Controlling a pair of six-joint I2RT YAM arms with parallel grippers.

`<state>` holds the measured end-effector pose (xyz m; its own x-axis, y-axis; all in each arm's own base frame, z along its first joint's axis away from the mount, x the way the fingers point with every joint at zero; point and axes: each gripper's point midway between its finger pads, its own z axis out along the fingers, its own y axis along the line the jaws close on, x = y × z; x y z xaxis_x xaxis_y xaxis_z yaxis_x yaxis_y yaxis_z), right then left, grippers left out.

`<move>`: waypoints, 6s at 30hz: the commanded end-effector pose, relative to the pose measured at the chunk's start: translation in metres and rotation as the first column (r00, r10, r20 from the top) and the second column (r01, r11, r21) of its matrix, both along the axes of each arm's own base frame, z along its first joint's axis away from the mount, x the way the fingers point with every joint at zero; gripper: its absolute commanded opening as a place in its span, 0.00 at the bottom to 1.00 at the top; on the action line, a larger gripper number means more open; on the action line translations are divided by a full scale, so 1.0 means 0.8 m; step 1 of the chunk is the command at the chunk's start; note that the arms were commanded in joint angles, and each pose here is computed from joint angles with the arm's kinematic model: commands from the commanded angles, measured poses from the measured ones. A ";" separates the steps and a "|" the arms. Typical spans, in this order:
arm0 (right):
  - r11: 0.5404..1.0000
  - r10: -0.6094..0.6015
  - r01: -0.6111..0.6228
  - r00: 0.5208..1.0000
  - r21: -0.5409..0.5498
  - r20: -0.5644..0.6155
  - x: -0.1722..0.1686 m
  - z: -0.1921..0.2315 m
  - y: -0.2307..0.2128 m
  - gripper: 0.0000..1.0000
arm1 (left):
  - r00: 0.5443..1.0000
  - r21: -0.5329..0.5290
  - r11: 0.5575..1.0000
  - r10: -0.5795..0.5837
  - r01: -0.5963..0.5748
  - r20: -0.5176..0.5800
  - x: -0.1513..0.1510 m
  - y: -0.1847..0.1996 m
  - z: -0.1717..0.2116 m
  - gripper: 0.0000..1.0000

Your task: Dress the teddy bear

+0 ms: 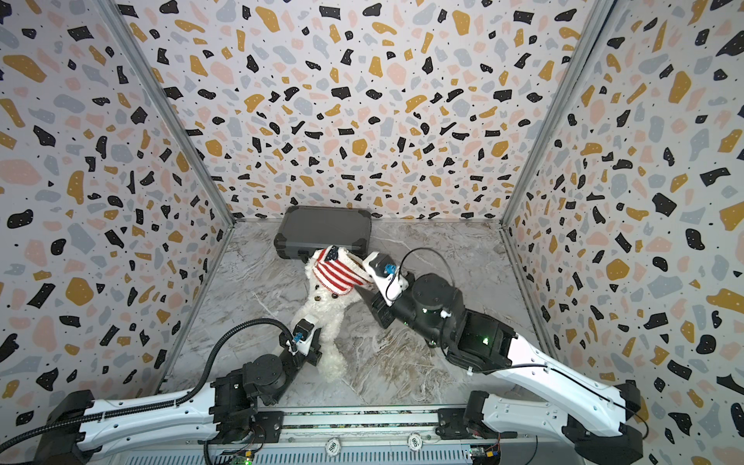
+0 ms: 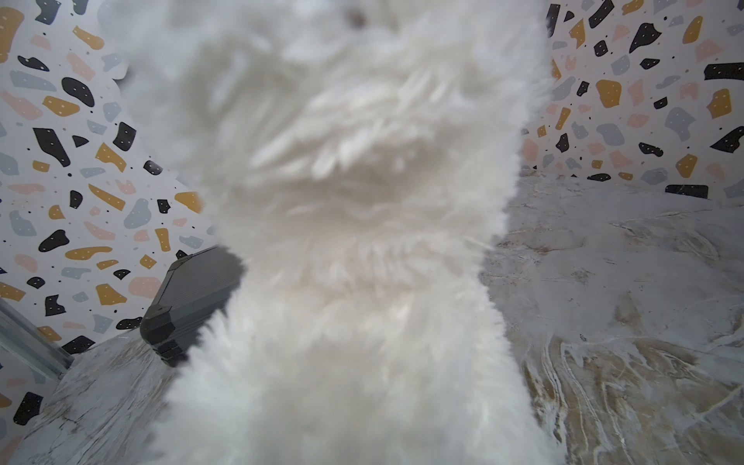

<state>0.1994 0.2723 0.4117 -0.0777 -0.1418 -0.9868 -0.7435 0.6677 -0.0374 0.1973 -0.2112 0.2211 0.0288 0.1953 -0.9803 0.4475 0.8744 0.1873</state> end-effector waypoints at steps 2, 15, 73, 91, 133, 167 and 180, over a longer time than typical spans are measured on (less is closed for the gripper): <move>0.998 0.010 -0.003 0.995 0.062 -0.104 0.027 0.021 -0.019 0.40 | 0.999 -0.059 0.998 0.014 -0.012 0.029 0.000 0.005 0.016 0.00; 0.988 0.143 -0.154 0.967 -0.034 -0.213 0.071 -0.013 0.021 0.28 | 1.000 -0.062 0.998 0.002 0.000 0.028 -0.002 0.005 0.017 0.00; 0.933 0.262 -0.339 0.869 -0.120 -0.419 0.035 -0.081 0.074 0.48 | 0.996 0.045 0.998 -0.047 0.044 0.079 -0.004 -0.010 0.027 0.00; 0.872 0.323 -0.482 0.690 -0.079 -0.648 -0.005 -0.151 0.086 0.71 | 0.995 0.045 0.998 -0.048 0.044 0.090 -0.005 -0.010 0.031 0.00; 0.895 0.277 -0.411 0.818 -0.175 -0.504 -0.024 -0.170 0.073 0.00 | 1.000 0.014 1.000 -0.001 0.001 0.007 0.000 -0.008 0.004 0.10; 0.958 0.248 -0.250 0.968 -0.142 -0.026 0.021 -0.181 0.037 0.00 | 0.823 -0.688 0.710 -0.475 0.150 -0.311 -0.023 -0.049 0.050 0.44; 0.945 0.304 -0.297 0.952 -0.138 0.030 0.000 -0.179 0.051 0.00 | 0.842 -0.691 0.708 -0.455 0.145 -0.289 -0.021 -0.040 0.073 0.35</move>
<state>0.2018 0.3118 0.2418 -0.0393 -0.3430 -0.9385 -0.9082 0.4039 -0.1096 0.1782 -0.2482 0.2554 -0.4914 -0.3620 -0.7921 0.5906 0.5300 -0.6085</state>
